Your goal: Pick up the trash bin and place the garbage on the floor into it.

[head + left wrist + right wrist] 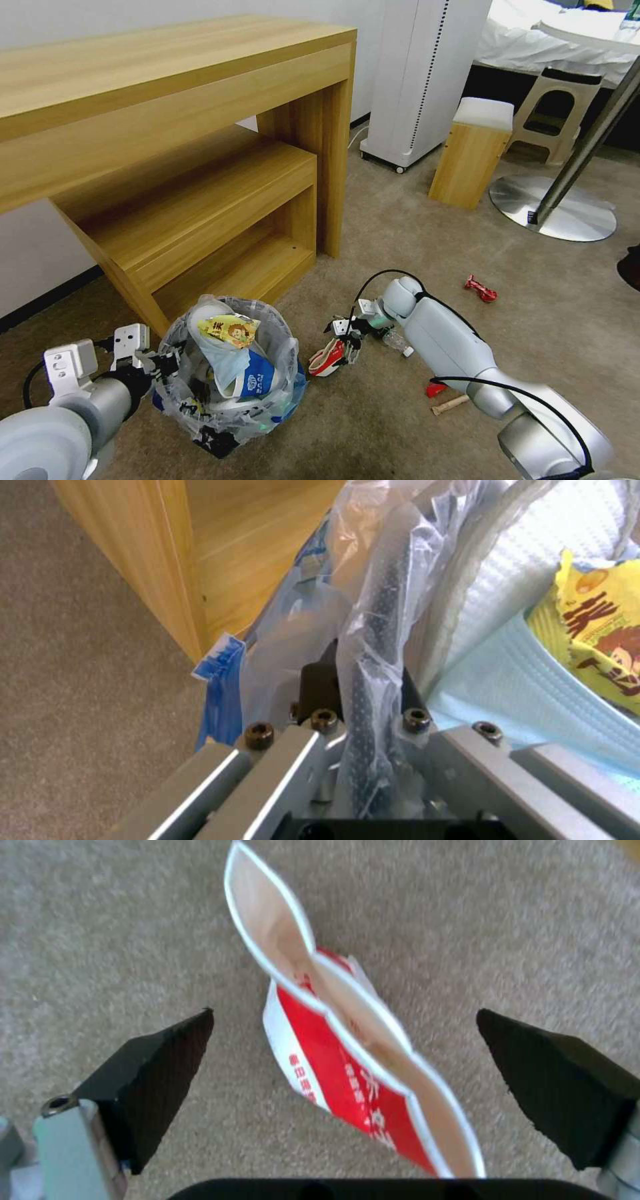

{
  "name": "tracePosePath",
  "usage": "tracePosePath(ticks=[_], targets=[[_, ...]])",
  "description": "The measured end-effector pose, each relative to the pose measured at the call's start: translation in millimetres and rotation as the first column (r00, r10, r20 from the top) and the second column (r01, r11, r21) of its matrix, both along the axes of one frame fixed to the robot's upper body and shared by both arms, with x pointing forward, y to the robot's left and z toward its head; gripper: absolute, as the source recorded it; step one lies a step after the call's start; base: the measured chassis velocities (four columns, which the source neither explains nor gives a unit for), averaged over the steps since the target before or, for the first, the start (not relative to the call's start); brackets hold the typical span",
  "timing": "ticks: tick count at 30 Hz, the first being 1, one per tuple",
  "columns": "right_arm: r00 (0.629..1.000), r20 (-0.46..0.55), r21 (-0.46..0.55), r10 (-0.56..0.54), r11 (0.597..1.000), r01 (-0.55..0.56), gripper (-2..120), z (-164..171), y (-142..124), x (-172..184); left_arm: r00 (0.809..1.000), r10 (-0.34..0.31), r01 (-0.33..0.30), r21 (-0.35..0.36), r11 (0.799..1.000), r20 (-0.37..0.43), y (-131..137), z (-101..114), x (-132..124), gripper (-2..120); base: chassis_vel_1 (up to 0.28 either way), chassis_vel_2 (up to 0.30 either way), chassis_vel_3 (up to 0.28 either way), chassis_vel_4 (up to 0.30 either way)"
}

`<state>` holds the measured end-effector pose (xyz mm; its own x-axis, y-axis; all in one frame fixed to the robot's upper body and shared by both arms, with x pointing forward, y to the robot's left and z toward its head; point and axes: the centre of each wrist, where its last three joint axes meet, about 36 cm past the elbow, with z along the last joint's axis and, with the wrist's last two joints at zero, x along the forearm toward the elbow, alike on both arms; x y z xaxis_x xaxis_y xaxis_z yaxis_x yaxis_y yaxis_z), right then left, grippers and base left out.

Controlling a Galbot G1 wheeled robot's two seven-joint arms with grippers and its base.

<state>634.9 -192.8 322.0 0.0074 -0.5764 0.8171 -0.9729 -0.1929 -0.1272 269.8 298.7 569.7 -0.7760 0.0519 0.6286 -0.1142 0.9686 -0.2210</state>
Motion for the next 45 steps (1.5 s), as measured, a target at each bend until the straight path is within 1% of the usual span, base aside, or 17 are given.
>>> tracePosePath(ticks=[10, 18, 28, 29, 30, 32, 33, 35, 36, 38, 39, 40, 42, 43, 45], targets=[[0.999, 0.005, -0.026, -0.039, 0.999, 0.039, 100, -16, -6, -1, 1.000, -0.001, 0.001, 0.002, 1.000, 0.003, 3, -1, 5, 1, 0.000, 0.000, 0.000, 0.000], [0.995, 0.057, -0.034, -0.087, 0.995, 0.089, 100, -30, -3, -5, 1.000, -0.001, 0.001, 0.001, 1.000, 0.003, 4, -2, 7, 1, 0.000, 0.000, 0.000, 0.000], [0.992, 0.076, -0.043, -0.105, 0.993, 0.109, 100, -36, -4, -6, 1.000, -0.003, 0.003, 0.001, 1.000, 0.006, 5, -2, 9, 1, 0.000, 0.000, 0.000, 0.000], [0.991, 0.075, -0.046, -0.107, 0.993, 0.110, 97, -37, -4, -6, 1.000, -0.003, 0.003, 0.001, 1.000, 0.006, 5, -2, 10, 1, 0.000, 0.000, 0.000, 0.000], [0.991, 0.075, -0.046, -0.107, 0.993, 0.110, 97, -37, -4, -6, 1.000, -0.003, 0.003, 0.001, 1.000, 0.006, 5, -2, 10, 1, 0.000, 0.000, 0.000, 0.000], [0.991, 0.070, -0.048, -0.110, 0.992, 0.113, 89, -39, -5, -7, 1.000, -0.003, 0.003, 0.002, 1.000, 0.005, 6, -2, 10, 1, 0.000, 0.000, 0.000, 0.000], [0.991, 0.070, -0.048, -0.110, 0.992, 0.113, 89, -39, -5, -7, 1.000, -0.003, 0.003, 0.002, 1.000, 0.005, 6, -2, 10, 1, 0.000, 0.000, 0.000, 0.000], [0.992, 0.067, -0.047, -0.106, 0.993, 0.110, 76, -40, -5, -7, 1.000, -0.002, 0.002, 0.004, 1.000, 0.005, 7, -3, 12, 1, 0.000, 0.000, 0.000, 0.000], [0.992, 0.067, -0.047, -0.106, 0.993, 0.110, 76, -40, -5, -7, 1.000, -0.002, 0.002, 0.004, 1.000, 0.005, 7, -3, 12, 1, 0.000, 0.000, 0.000, 0.000], [0.993, 0.064, -0.047, -0.103, 0.993, 0.106, 67, -40, -5, -7, 1.000, -0.002, 0.002, 0.005, 1.000, 0.006, 7, -3, 13, 1, 0.000, 0.000, 0.000, 0.000], [0.993, 0.064, -0.047, -0.103, 0.993, 0.106, 67, -40, -5, -7, 1.000, -0.002, 0.002, 0.005, 1.000, 0.006, 7, -3, 13, 1, 0.000, 0.000, 0.000, 0.000], [0.993, 0.064, -0.045, -0.102, 0.993, 0.105, 60, -40, -5, -7, 1.000, -0.002, 0.002, 0.005, 1.000, 0.006, 7, -3, 13, 1, 0.000, 0.000, 0.000, 0.000], [0.993, 0.065, -0.041, -0.104, 0.993, 0.106, 52, -40, -5, -7, 1.000, -0.002, 0.002, 0.006, 1.000, 0.006, 8, -3, 14, 1, 0.000, 0.000, 0.000, 0.000], [0.993, 0.065, -0.041, -0.104, 0.993, 0.106, 52, -40, -5, -7, 1.000, -0.002, 0.002, 0.006, 1.000, 0.006, 8, -3, 14, 1, 0.000, 0.000, 0.000, 0.000], [0.992, 0.069, -0.037, -0.110, 0.993, 0.112, 41, -41, -6, -8, 1.000, -0.004, 0.004, 0.006, 1.000, 0.006, 8, -3, 14, 1, 0.000, 0.000, 0.000, 0.000]])
